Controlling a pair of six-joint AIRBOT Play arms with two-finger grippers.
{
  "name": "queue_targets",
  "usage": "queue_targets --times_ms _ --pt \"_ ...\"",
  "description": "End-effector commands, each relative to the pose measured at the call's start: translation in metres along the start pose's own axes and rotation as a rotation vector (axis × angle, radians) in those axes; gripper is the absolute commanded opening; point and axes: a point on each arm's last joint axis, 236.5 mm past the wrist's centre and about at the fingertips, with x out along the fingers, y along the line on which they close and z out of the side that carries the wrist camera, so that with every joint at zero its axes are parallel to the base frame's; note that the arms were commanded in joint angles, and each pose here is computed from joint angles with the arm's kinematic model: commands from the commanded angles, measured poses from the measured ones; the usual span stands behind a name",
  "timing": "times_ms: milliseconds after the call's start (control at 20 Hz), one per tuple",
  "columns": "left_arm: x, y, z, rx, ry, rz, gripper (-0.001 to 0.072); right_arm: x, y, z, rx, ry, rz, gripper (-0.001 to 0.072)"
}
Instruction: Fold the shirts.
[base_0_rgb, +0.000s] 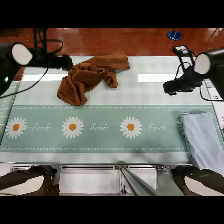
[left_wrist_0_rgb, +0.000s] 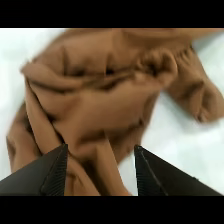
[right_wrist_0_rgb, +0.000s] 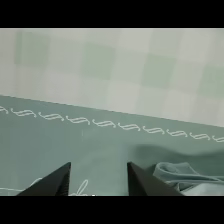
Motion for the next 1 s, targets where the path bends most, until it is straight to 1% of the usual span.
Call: queue_targets --times_ms 0,250,400,550,900,950 --pt "0.042 0.011 0.024 0.023 0.002 0.018 0.0508 -0.031 0.009 -0.002 0.033 -0.060 0.057 0.0412" --pt "0.121 0.018 -0.043 0.025 0.318 0.001 0.0508 -0.037 0.008 -0.002 0.067 -0.084 0.059 0.0412" --pt "0.145 0.031 -0.072 0.052 0.395 0.038 0.0508 -0.024 0.009 -0.010 0.088 -0.056 0.060 0.0412" --pt "0.155 0.032 -0.086 0.051 0.434 0.037 0.0508 -0.010 0.015 -0.021 0.092 -0.024 0.071 0.0412" --pt "0.156 0.015 -0.127 0.054 0.588 0.003 0.0505 -0.006 0.024 -0.017 0.110 -0.043 0.110 0.0412" --pt "0.154 0.013 -0.133 0.048 0.617 -0.006 0.0492 -0.007 0.026 -0.017 0.113 -0.043 0.121 0.0412"
